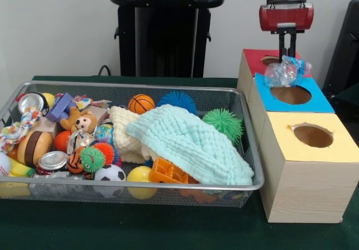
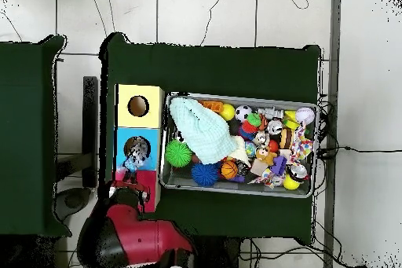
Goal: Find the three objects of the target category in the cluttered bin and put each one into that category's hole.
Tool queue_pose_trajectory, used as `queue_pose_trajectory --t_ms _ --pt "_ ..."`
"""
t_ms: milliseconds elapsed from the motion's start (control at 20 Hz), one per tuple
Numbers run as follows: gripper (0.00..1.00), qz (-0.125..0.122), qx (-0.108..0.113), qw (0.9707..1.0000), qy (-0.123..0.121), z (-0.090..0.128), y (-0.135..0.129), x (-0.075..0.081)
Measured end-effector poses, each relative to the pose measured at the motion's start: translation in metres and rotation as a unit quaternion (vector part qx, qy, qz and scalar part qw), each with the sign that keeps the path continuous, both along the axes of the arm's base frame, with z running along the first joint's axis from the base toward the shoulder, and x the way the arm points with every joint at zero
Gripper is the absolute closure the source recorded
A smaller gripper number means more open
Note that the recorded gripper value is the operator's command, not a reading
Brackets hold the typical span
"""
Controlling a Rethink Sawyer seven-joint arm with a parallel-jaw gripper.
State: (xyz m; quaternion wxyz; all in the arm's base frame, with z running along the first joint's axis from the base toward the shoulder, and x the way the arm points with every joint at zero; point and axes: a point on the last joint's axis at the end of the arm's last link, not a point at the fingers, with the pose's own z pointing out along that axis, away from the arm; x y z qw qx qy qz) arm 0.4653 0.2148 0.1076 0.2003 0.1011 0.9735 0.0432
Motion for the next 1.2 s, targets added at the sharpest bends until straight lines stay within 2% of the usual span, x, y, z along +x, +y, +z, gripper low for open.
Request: queue_pose_trajectory --t_ms 350,600,1200 --pt "1.00 0.020 0.016 0.9996 -0.007 0.001 0.012 0.009" --pt "1.00 0.030 0.025 0.9992 -0.003 -0.003 0.019 0.009" --pt "1.00 0.026 0.028 0.9992 0.012 -0.012 0.019 0.006"
